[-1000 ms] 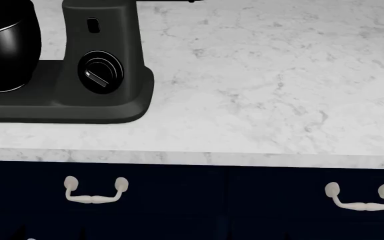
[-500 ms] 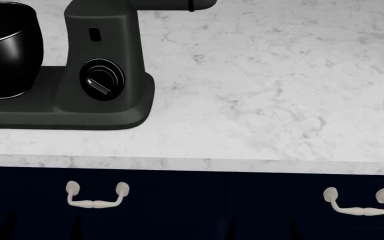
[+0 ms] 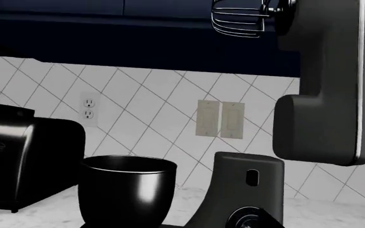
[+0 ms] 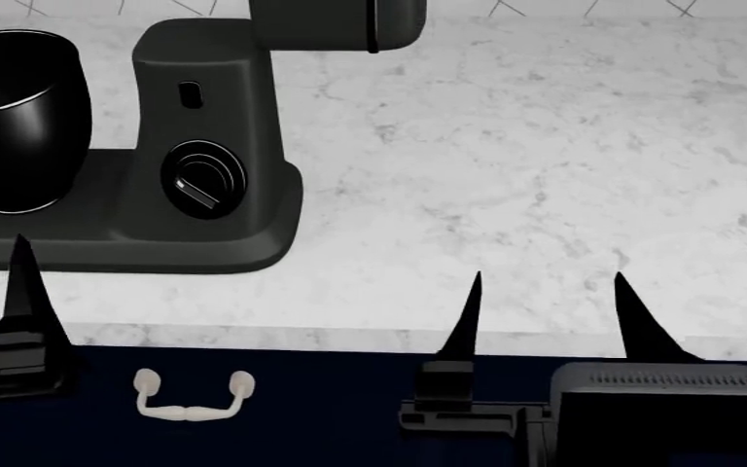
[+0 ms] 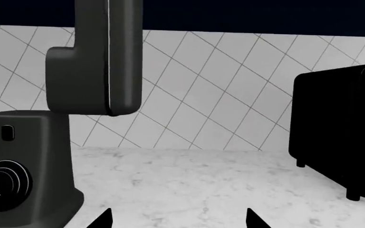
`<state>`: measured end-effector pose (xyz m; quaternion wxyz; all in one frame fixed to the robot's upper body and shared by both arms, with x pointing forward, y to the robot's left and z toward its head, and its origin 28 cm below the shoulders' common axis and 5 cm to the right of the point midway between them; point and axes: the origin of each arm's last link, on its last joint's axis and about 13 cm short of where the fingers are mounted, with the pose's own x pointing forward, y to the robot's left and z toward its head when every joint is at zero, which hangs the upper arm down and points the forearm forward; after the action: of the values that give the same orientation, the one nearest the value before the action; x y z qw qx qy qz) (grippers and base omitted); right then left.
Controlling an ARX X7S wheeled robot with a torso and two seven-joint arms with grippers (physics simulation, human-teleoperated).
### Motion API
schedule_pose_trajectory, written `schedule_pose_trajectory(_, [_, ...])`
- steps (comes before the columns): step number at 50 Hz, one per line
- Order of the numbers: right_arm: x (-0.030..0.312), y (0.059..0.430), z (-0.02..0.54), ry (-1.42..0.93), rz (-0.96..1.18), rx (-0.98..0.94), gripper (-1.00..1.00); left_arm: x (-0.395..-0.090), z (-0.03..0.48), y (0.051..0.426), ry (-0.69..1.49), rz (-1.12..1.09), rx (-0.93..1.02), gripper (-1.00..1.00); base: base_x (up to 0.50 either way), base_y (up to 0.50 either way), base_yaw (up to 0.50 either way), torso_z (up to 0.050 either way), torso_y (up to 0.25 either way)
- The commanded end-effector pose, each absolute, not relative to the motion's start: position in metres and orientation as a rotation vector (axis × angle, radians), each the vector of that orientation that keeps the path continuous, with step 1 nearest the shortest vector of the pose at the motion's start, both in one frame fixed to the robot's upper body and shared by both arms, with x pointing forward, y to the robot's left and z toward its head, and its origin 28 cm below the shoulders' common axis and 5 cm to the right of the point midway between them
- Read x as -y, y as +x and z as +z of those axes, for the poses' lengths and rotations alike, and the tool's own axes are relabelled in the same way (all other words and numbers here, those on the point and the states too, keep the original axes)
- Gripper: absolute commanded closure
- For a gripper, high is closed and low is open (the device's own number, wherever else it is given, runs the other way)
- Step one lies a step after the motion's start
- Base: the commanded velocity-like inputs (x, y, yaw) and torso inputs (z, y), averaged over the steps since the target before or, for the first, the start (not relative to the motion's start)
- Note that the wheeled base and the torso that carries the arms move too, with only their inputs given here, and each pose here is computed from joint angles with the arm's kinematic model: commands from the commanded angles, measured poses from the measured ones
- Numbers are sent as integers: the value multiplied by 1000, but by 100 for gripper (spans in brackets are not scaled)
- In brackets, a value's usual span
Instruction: Close the stand mixer head.
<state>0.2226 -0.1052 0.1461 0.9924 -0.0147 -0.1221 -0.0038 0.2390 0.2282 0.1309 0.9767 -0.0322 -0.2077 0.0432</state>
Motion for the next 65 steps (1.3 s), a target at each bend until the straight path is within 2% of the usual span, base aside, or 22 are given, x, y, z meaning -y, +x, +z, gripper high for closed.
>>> schedule_pose_trajectory(1, [110, 210, 170, -68, -13, 300, -100, -234, 146, 239, -55, 138, 504, -100, 35, 500, 0, 50, 0])
schedule_pose_trajectory(5, [107, 204, 176, -97, -29, 326, -100, -235, 148, 237, -46, 159, 505, -100, 81, 500, 0, 50, 0])
schedule_pose_trajectory(9, [106, 204, 175, -118, -21, 325, -100, -238, 150, 240, 7, 217, 495, -100, 82, 500, 0, 0, 0])
schedule_pose_trajectory(11, [106, 205, 173, -138, -21, 316, -100, -239, 152, 240, -49, 199, 492, -100, 82, 500, 0, 0, 0])
schedule_pose_trajectory(24, [104, 201, 175, -138, 27, 359, -100, -240, 158, 238, -23, 246, 558, -100, 252, 434, 0, 0, 0])
schedule_pose_trajectory(41, [107, 200, 175, -60, 36, 377, -100, -240, 160, 234, -18, 233, 567, -100, 494, -106, 0, 0, 0])
schedule_pose_trajectory(61, [108, 194, 184, -55, 36, 368, -100, -240, 161, 234, -27, 230, 563, -100, 135, -1, 0, 0, 0])
schedule_pose_trajectory(65, [121, 182, 202, -134, -115, 355, -100, -242, 162, 235, -33, 234, 563, -100, 0, 0, 0, 0, 0])
